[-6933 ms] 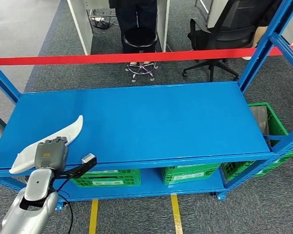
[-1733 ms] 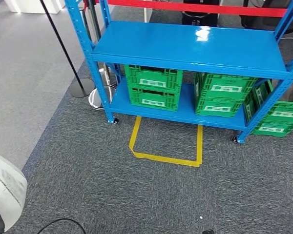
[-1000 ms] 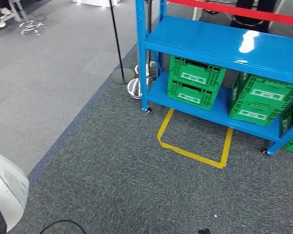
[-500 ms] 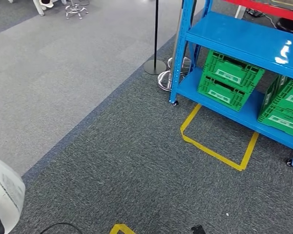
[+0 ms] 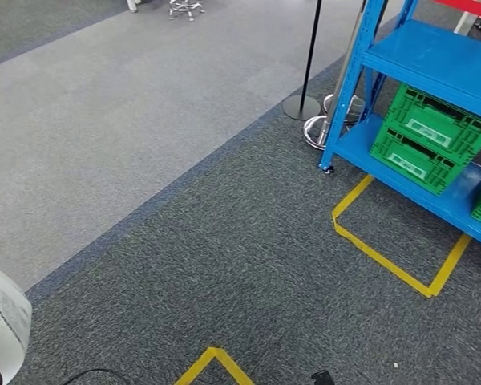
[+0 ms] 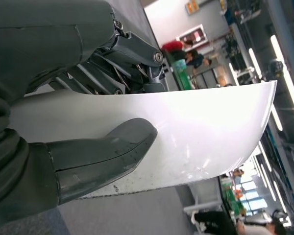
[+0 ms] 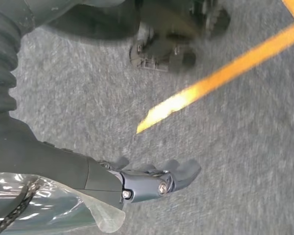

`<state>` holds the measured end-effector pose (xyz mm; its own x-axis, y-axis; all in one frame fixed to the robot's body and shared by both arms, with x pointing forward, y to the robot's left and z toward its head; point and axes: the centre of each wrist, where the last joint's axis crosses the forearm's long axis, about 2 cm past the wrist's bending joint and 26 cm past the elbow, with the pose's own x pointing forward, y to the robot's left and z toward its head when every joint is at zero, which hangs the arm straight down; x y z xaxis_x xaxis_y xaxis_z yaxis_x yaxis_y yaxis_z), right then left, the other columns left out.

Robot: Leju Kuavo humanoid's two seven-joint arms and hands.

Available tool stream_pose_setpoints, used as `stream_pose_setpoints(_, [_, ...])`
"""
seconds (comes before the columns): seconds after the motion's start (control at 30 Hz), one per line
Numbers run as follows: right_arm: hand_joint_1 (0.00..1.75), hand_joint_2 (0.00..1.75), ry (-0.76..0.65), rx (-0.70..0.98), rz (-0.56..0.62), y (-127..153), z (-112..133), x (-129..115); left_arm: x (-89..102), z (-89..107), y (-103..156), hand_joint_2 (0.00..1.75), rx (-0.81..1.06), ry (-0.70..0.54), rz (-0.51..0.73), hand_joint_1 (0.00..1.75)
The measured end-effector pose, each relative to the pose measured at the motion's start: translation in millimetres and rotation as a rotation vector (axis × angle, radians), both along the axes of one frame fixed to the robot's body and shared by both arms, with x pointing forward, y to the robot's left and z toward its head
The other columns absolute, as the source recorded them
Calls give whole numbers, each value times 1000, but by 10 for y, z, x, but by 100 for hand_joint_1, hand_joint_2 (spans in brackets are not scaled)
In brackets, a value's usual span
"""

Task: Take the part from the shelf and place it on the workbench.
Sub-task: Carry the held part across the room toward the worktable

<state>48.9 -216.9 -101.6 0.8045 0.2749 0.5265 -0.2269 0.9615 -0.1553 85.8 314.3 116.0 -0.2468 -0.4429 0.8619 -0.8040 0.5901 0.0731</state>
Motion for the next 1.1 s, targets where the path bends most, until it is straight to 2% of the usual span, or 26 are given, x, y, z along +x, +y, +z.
stream_pose_setpoints(0.2, [0, 175, 0, -8, -3, 11, 13, -31, 1, 16, -6, 175, 5, -4, -3, 175])
stream_pose_setpoints(0.57, [0, 175, -28, -12, -4, 11, 40, 87, 24, 58, 0, 175, 21, -17, -3, 175])
stream_pose_setpoints(1.1, [0, 175, -14, -11, -23, -2, 51, 17, 90, 101, -19, 175, 48, -29, -23, 175])
